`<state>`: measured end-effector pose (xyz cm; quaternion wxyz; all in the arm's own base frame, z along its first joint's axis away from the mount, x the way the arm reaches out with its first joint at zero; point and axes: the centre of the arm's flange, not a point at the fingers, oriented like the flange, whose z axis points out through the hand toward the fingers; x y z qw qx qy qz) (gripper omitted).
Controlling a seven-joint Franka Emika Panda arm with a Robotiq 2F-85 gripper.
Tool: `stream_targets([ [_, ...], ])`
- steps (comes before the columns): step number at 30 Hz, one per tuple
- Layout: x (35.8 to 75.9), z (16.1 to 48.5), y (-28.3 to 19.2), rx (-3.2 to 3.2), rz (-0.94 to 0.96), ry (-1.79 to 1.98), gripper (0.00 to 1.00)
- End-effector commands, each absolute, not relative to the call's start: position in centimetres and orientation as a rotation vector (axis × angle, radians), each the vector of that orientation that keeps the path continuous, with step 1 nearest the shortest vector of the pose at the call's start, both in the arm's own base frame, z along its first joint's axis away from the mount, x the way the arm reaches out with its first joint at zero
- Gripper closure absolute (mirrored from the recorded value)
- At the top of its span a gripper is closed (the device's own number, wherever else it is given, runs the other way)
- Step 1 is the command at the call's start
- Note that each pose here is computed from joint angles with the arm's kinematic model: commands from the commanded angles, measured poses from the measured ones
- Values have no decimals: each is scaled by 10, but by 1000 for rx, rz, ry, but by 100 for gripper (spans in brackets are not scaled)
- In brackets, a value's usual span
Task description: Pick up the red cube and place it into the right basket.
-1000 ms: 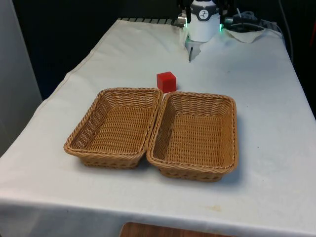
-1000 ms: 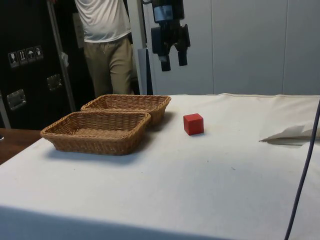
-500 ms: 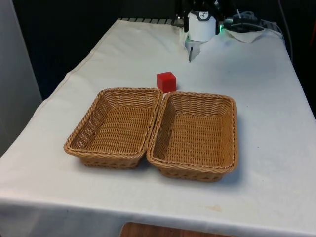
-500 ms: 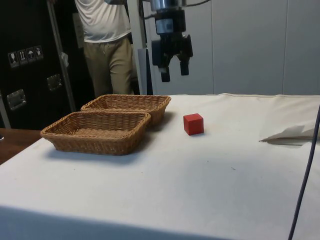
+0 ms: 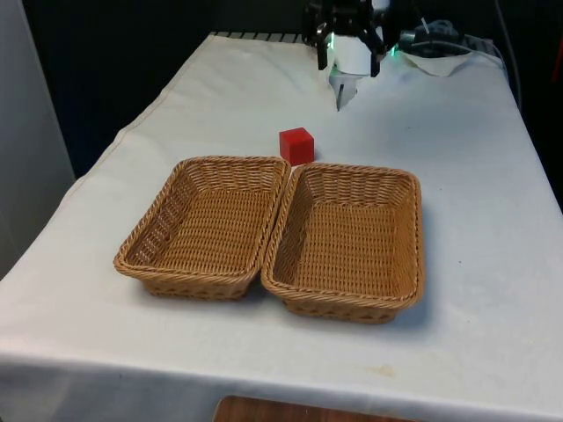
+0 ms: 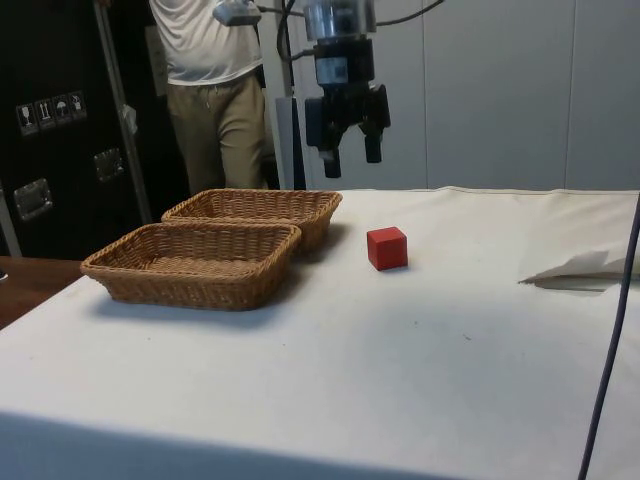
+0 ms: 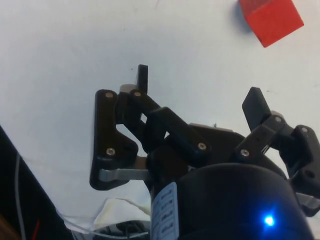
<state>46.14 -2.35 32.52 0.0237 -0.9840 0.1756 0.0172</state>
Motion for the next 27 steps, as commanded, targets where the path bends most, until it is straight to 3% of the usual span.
stream_targets([
  [1,462,323,-25,-3045,38,567,0],
  [27,445,276,-45,-3029,38,726,0],
])
